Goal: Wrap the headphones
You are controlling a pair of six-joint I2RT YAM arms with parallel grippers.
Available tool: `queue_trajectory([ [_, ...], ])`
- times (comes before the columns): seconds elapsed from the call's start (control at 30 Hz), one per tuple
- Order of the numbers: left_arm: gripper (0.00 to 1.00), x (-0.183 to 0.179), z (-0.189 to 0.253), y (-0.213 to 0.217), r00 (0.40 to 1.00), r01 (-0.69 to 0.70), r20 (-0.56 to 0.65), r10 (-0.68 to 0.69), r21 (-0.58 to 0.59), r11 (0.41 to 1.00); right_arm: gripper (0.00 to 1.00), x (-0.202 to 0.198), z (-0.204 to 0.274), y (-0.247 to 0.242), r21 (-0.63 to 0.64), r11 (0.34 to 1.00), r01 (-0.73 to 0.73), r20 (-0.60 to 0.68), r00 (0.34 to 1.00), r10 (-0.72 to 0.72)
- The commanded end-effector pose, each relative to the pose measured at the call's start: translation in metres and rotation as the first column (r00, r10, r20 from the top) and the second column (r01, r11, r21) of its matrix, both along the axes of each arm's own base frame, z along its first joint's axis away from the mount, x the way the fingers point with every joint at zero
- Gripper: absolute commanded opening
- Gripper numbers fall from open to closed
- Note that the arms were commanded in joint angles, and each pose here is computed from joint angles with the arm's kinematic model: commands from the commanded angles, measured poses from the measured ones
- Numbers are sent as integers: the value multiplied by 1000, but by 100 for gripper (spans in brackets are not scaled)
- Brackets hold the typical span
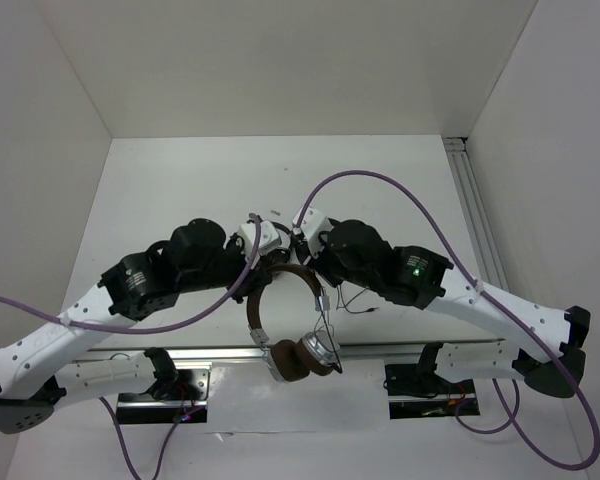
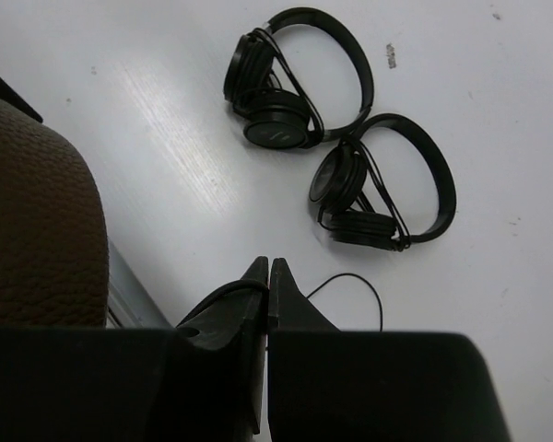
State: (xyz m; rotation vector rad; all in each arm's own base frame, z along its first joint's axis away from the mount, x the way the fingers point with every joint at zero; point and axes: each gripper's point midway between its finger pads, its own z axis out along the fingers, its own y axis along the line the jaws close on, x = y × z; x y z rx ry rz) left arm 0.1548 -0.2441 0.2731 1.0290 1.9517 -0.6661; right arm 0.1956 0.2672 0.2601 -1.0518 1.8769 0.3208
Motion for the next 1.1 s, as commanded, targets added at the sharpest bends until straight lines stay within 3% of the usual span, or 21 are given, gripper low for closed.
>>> queue_trajectory([
  [0.0, 0, -15, 34, -19, 992, 123, 52, -117, -143, 982, 0, -4, -5, 6, 2, 1000, -27, -21, 999, 27],
  [0.23, 0, -11, 48, -13, 992, 94, 99, -78, -174, 980, 0, -7, -12, 8, 1, 999, -45, -36, 998, 45],
  [0.43, 0, -1, 81, 5, 986, -22, 151, 71, -305, 952, 0, -17, 9, 15, 152, 979, -136, -9, 990, 139],
  [0.63, 0, 3, 117, 17, 972, -110, 132, 192, -467, 878, 1, -23, 21, 34, 313, 921, -231, 58, 973, 224],
  [0.67, 0, 1, 121, 18, 972, -109, 131, 196, -485, 868, 9, -21, 27, 39, 348, 908, -232, 78, 973, 218],
  [0.9, 0, 3, 145, 32, 954, -200, 59, 292, -598, 776, 8, -9, 27, 58, 433, 863, -261, 128, 965, 228],
  [1.07, 0, 10, 158, 49, 922, -300, -16, 387, -661, 688, 22, 10, 21, 62, 498, 831, -247, 150, 969, 198],
])
